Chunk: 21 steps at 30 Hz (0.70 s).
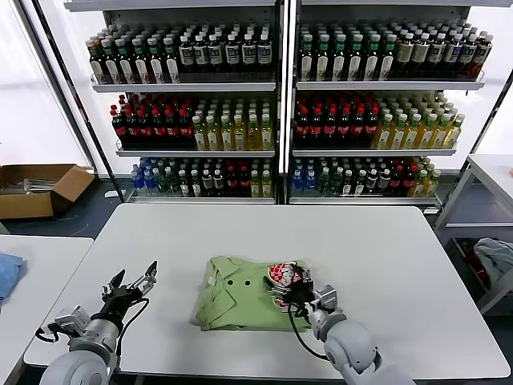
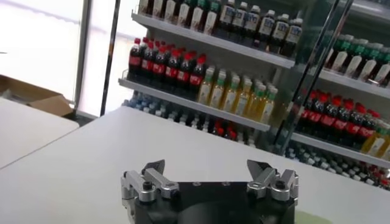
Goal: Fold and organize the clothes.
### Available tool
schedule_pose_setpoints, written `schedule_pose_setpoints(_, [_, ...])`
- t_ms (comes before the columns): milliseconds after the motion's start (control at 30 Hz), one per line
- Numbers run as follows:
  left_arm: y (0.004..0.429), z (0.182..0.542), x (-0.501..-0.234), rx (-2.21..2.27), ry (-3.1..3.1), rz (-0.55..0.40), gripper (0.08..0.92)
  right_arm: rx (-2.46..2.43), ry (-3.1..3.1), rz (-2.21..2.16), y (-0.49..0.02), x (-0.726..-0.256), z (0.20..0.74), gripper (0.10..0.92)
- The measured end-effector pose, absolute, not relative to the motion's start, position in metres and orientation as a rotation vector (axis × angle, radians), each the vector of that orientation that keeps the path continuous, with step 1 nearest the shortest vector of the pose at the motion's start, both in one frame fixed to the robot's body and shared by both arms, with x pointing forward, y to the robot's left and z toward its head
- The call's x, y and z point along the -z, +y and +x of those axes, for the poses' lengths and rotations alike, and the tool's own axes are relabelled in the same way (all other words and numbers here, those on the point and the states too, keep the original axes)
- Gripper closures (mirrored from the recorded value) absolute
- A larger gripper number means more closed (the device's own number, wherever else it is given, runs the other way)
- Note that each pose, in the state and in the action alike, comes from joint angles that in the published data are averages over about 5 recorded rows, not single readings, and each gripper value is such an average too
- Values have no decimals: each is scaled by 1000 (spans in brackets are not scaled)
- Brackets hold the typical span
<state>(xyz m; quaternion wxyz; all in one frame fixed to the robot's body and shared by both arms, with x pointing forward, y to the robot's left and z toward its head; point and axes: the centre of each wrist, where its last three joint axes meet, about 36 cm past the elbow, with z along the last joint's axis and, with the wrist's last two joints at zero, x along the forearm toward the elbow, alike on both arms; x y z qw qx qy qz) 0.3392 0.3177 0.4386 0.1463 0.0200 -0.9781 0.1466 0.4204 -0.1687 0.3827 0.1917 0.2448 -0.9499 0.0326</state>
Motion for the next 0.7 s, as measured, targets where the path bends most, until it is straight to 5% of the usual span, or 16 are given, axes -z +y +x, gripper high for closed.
schedule_pose_setpoints(700, [327,338,-442,-394,-2841,57,177,-60,-2763,672,-170,-403,410,200])
